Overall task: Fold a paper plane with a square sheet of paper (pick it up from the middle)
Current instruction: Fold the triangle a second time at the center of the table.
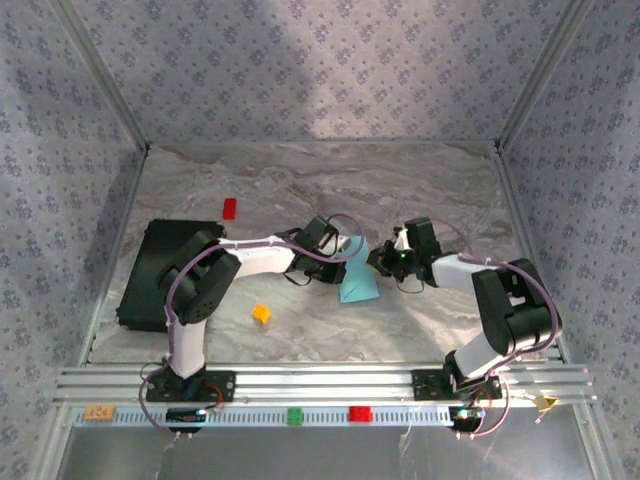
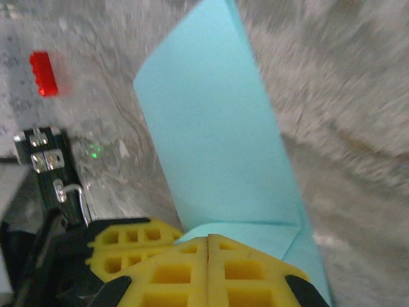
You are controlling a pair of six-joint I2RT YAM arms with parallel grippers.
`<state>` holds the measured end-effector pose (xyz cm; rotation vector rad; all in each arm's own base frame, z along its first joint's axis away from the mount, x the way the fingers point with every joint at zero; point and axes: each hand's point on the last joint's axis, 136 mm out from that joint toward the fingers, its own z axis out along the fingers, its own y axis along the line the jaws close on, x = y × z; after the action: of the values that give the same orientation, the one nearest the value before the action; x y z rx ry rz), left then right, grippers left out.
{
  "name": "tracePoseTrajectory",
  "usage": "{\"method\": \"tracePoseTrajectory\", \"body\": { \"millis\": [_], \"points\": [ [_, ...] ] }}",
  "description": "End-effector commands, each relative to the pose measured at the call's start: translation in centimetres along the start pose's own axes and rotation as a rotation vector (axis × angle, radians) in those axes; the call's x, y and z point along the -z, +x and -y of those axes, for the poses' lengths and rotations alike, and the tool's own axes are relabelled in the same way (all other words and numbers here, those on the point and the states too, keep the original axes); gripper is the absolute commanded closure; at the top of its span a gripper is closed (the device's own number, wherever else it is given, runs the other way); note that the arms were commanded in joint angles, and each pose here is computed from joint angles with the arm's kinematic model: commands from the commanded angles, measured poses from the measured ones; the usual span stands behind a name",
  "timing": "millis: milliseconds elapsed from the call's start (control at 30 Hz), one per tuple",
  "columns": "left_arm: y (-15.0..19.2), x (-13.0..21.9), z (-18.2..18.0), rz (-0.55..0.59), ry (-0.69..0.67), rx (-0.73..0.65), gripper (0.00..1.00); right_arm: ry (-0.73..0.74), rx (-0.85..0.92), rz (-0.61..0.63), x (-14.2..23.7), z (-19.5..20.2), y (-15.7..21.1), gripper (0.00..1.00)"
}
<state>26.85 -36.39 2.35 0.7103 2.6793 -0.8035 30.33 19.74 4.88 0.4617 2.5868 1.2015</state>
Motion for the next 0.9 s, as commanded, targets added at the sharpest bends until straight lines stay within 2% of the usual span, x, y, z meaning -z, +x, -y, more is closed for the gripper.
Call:
{"method": "tracePoseTrajectory", "body": {
  "millis": [0, 233, 533, 633, 800, 867],
  "points": [
    [1.1, -0.5, -0.8, -0.052, -0.026, 0.0, 1.0, 0.007, 0.02, -0.061, -1.0, -0.2, 1.4, 0.95],
    [1.2, -0.5, -0.9, -0.053, -0.026, 0.001, 1.0, 0.049, 0.02, -0.107, -2.1, 0.9, 2.5, 0.95],
    [0.8, -0.1, -0.6, -0.046, -0.028, 0.01, 0.98, 0.244, -0.046, -0.147, -2.0, 6.7, 4.3, 0.98],
    [0.3, 0.7, -0.4, -0.029, -0.037, 0.032, 0.89, 0.239, -0.059, -0.138, -1.9, 7.0, 4.4, 0.98],
    [-0.6, 2.7, 0.3, 0.01, -0.047, 0.086, 0.66, 0.228, -0.062, -0.123, -2.0, 6.6, 4.2, 0.98],
    [-1.0, 3.5, 0.5, 0.027, -0.049, 0.116, 0.61, 0.226, -0.063, -0.12, -2.0, 6.4, 4.1, 0.98]
  ]
}}
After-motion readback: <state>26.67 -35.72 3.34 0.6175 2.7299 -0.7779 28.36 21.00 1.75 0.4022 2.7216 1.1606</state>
